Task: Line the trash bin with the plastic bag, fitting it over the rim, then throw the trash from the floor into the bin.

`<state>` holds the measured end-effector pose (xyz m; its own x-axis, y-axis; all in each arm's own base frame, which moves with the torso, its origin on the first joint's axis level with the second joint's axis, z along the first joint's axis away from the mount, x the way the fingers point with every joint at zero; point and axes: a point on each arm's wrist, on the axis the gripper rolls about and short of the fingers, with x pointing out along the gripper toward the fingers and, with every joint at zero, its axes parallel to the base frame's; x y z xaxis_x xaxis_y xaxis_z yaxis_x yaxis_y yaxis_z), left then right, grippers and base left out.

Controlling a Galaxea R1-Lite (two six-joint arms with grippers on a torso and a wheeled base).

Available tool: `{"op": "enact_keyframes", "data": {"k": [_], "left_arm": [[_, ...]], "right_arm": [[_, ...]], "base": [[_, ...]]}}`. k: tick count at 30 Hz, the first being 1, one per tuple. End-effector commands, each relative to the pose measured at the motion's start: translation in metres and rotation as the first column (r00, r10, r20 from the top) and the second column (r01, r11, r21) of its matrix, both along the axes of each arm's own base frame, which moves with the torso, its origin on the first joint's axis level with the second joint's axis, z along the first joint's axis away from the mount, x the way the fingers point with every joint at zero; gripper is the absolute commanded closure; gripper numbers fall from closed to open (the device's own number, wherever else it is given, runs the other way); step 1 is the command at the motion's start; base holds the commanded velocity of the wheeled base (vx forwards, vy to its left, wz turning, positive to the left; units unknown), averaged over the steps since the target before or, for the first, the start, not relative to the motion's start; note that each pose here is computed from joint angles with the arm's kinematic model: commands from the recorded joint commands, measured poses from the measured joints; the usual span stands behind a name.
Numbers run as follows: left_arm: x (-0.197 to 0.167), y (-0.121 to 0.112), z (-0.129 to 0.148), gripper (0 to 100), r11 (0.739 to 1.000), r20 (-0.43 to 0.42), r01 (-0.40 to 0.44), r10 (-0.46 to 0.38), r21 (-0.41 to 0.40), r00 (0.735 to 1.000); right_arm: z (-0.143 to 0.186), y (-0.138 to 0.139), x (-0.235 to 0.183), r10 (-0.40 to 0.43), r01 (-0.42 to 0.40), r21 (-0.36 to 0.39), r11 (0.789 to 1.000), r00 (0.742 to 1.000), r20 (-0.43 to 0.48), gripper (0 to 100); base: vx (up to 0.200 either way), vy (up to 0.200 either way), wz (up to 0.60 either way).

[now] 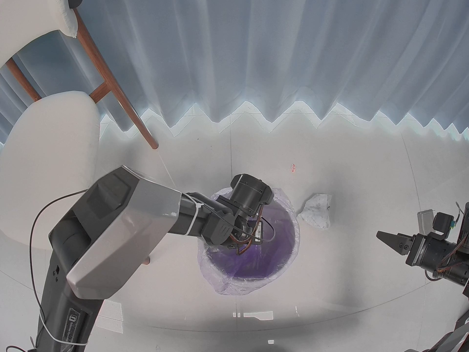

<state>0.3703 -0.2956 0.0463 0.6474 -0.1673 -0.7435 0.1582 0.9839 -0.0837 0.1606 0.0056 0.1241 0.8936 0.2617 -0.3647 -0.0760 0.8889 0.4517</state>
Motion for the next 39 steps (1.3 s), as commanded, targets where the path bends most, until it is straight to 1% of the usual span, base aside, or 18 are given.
{"op": "enact_keyframes", "data": {"k": [1, 2, 9, 19, 20, 31, 39], "left_arm": [[0.005, 0.005, -0.004, 100, 1.000, -0.005, -0.018, 0.018, 0.006, 1.000], [0.008, 0.010, -0.002, 100, 0.999, 0.001, -0.033, 0.033, 0.005, 0.999], [0.008, 0.012, -0.004, 100, 0.999, -0.006, -0.039, 0.039, 0.013, 0.999], [0.003, 0.018, -0.011, 100, 0.998, -0.030, -0.045, 0.046, 0.055, 0.998], [0.002, 0.018, -0.012, 0, 0.997, -0.034, -0.044, 0.046, 0.060, 0.998], [0.004, 0.022, -0.007, 0, 0.997, -0.023, -0.057, 0.058, 0.053, 0.998], [0.001, 0.019, 0.007, 0, 0.998, 0.004, -0.056, 0.056, 0.024, 0.998]], "right_arm": [[0.000, 0.000, 0.000, 0.000, 0.000, 0.001, 1.000, 1.000, 0.001, 0], [0.001, 0.000, 0.000, -0.002, 0.002, 0.008, 1.000, 1.000, 0.002, 0], [0.002, 0.000, 0.001, -0.003, 0.003, 0.009, 1.000, 1.000, 0.005, 0], [0.002, 0.000, 0.001, -0.004, 0.004, 0.012, 1.000, 1.000, 0.007, 0], [0.002, 0.000, 0.001, -0.005, 0.005, 0.015, 1.000, 1.000, 0.006, 0], [0.002, 0.000, 0.001, -0.012, 0.012, 0.027, 1.000, 1.000, 0.004, 0], [0.002, 0.000, 0.000, -0.011, 0.011, 0.029, 1.000, 1.000, 0.002, 0]], "base": [[0.000, 0.000, 0.00], [0.000, 0.000, 0.00], [0.000, 0.000, 0.00], [0.000, 0.000, 0.00], [0.000, 0.000, 0.00], [0.000, 0.000, 0.00], [0.000, 0.000, 0.00]]}}
